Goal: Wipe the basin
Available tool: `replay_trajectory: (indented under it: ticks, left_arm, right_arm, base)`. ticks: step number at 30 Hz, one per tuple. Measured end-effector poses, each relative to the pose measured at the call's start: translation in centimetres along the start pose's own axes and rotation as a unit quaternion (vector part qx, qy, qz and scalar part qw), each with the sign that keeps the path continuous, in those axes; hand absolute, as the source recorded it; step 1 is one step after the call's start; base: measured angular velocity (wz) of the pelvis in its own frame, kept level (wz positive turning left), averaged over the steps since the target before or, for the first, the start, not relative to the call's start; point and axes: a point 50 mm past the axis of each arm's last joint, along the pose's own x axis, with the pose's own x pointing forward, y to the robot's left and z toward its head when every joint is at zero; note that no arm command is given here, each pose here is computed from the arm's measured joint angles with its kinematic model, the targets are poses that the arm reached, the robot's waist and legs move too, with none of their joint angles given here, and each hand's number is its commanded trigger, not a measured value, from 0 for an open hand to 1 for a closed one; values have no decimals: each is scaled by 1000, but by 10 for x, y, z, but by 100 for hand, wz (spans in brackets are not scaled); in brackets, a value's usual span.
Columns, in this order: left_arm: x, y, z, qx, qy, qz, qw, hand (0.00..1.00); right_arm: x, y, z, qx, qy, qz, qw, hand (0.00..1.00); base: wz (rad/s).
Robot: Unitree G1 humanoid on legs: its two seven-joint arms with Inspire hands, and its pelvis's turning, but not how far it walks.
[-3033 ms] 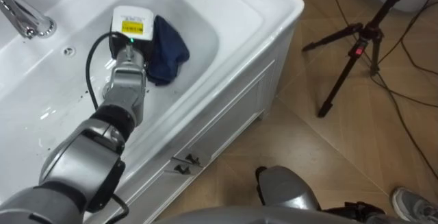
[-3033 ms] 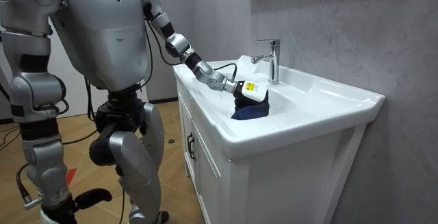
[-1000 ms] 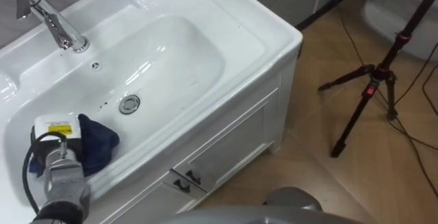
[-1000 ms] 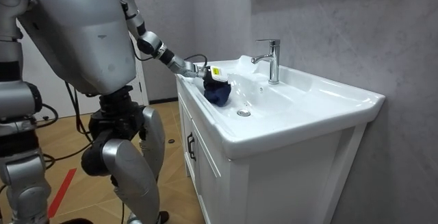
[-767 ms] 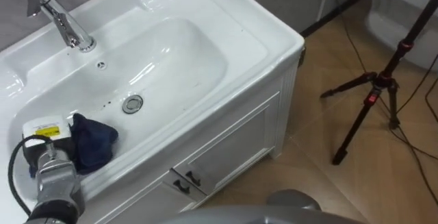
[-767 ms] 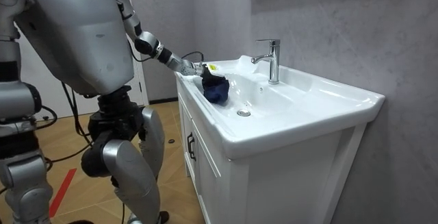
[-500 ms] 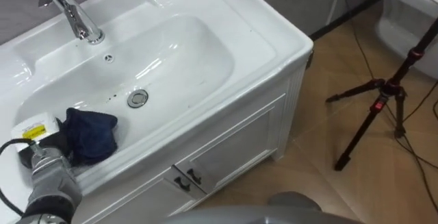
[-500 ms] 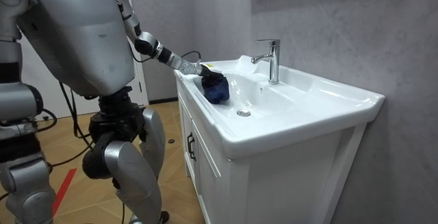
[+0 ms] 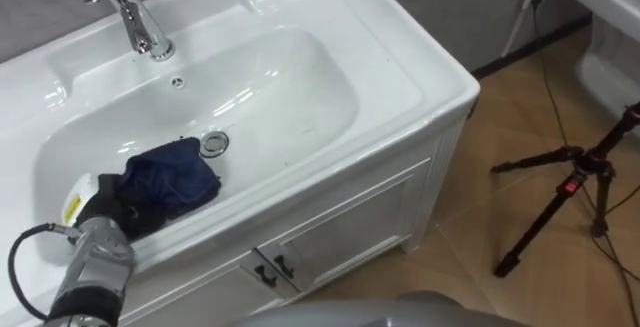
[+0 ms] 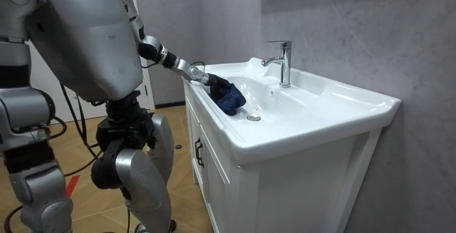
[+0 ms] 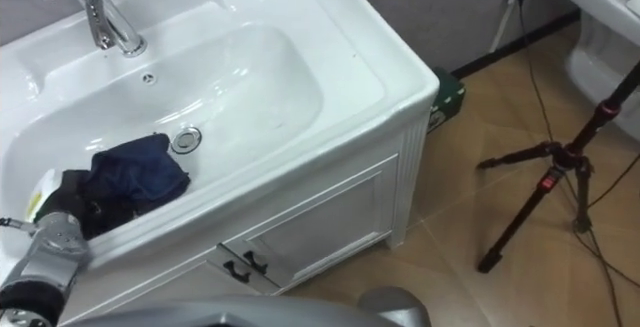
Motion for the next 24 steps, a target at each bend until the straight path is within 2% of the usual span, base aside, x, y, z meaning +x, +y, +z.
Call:
replay_trajectory:
  ticks: [5,12,19,24]
  left_arm:
    - [0,-5,6,-31,-17,-34,999,100]
    - [0,-4,19,-55,-42,-39,997,100]
    - [3,-14,36,-81,-56,-55,994,100]
    - [5,-19,55,-98,-74,-40,992,100]
  right_arm:
    - [0,6,-3,-11,1,7,1000,0]
    - [0,12,-11,-25,15,14,999,0]
    - [-1,15,-12,-48,15,14,999,0]
    - [-1,19,-11,-42,14,18,999,0]
  base:
    - [6]
    - [2]
    - [2]
    - [4]
